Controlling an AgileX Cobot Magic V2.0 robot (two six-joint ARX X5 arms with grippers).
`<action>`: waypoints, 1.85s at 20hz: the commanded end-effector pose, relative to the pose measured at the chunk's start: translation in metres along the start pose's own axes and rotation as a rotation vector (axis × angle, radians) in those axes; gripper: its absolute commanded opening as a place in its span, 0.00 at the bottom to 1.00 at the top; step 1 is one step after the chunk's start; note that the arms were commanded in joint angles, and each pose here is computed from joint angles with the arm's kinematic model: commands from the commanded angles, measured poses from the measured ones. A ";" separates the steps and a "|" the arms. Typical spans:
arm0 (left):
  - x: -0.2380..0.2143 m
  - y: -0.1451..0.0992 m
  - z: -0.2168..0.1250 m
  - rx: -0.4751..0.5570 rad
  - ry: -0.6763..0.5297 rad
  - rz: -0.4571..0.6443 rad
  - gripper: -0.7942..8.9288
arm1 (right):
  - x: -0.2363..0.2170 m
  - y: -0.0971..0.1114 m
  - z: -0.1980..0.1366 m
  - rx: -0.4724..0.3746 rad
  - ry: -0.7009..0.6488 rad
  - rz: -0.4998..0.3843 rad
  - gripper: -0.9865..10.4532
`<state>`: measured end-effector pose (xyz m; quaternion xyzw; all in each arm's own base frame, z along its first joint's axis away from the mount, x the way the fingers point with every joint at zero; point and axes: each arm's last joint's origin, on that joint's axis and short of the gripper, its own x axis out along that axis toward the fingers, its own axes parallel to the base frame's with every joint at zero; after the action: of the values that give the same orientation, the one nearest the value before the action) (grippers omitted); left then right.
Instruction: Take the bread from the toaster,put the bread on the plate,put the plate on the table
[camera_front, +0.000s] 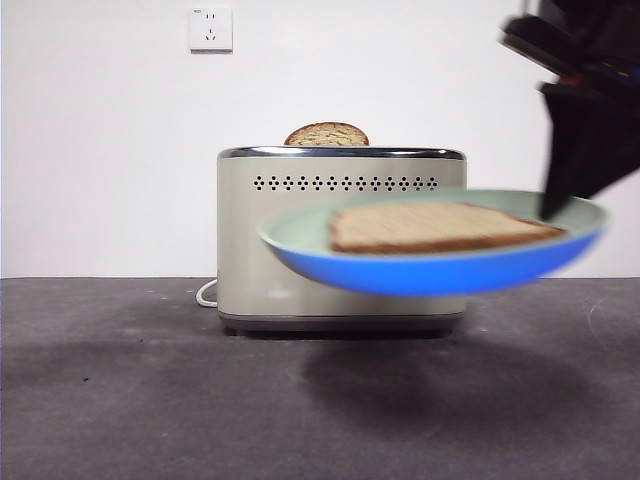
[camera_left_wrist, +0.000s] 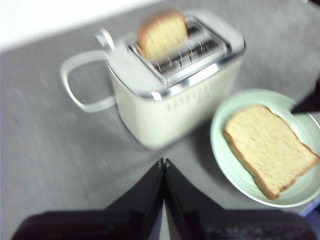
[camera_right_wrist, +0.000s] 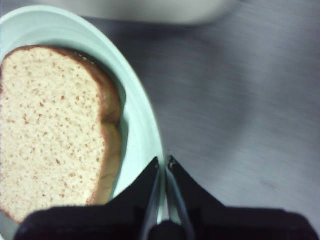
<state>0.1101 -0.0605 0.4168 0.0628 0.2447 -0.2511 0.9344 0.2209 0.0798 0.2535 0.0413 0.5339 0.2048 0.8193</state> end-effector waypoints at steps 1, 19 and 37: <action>-0.012 0.000 0.000 0.020 -0.057 0.002 0.07 | -0.002 -0.012 0.002 0.006 -0.005 -0.020 0.07; -0.028 -0.001 -0.004 0.017 -0.108 -0.004 0.07 | 0.092 -0.041 0.011 0.062 0.224 0.037 0.07; -0.028 -0.001 -0.005 0.014 -0.094 -0.005 0.07 | 0.080 -0.034 0.013 0.033 0.180 0.045 0.42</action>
<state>0.0872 -0.0483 0.4249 0.0560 0.2024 -0.2558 0.9437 0.2712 0.0810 0.1784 0.0508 0.6134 0.2134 0.7587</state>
